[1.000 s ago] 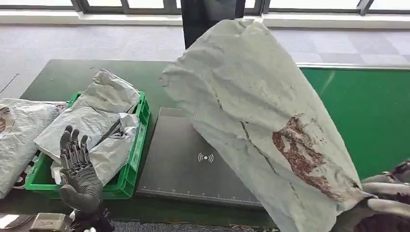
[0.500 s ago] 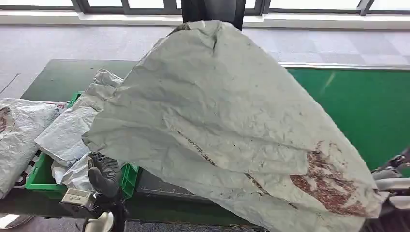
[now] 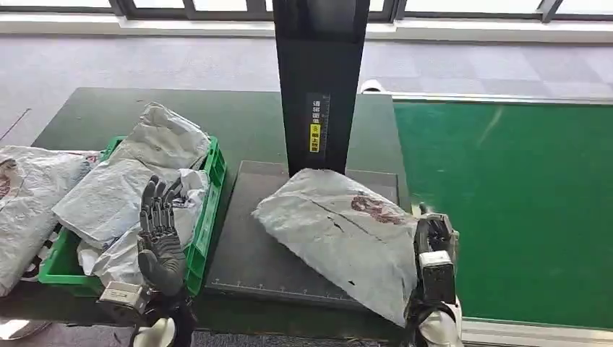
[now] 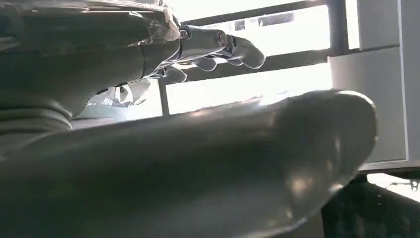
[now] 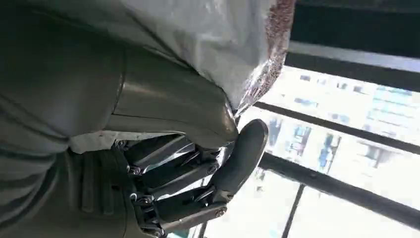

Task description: Moved the parcel from conveyor to table for the left to box.

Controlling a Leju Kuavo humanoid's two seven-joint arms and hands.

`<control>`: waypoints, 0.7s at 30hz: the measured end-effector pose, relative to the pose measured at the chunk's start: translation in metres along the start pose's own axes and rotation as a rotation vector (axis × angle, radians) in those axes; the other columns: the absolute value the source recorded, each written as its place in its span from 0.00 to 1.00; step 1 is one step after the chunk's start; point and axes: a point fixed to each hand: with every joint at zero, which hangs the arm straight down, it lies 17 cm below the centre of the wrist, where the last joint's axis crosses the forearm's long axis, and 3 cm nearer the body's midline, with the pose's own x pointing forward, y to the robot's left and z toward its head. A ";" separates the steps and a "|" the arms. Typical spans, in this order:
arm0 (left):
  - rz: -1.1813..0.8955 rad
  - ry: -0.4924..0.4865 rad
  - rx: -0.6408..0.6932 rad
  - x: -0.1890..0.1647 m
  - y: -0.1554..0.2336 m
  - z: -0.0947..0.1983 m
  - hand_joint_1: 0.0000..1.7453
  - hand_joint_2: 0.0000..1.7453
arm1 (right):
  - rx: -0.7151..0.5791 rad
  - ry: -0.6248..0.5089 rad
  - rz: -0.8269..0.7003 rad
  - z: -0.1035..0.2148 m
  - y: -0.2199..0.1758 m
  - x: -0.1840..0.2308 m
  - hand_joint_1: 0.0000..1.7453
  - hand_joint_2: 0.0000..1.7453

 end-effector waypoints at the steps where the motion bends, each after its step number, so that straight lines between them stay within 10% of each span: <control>1: 0.000 0.000 -0.002 0.000 0.000 0.000 0.00 0.00 | -0.002 0.017 0.007 0.002 -0.002 -0.007 1.00 1.00; 21: -0.032 0.028 0.047 0.002 0.013 0.023 0.00 0.00 | -0.092 0.227 0.101 0.062 -0.036 -0.074 1.00 1.00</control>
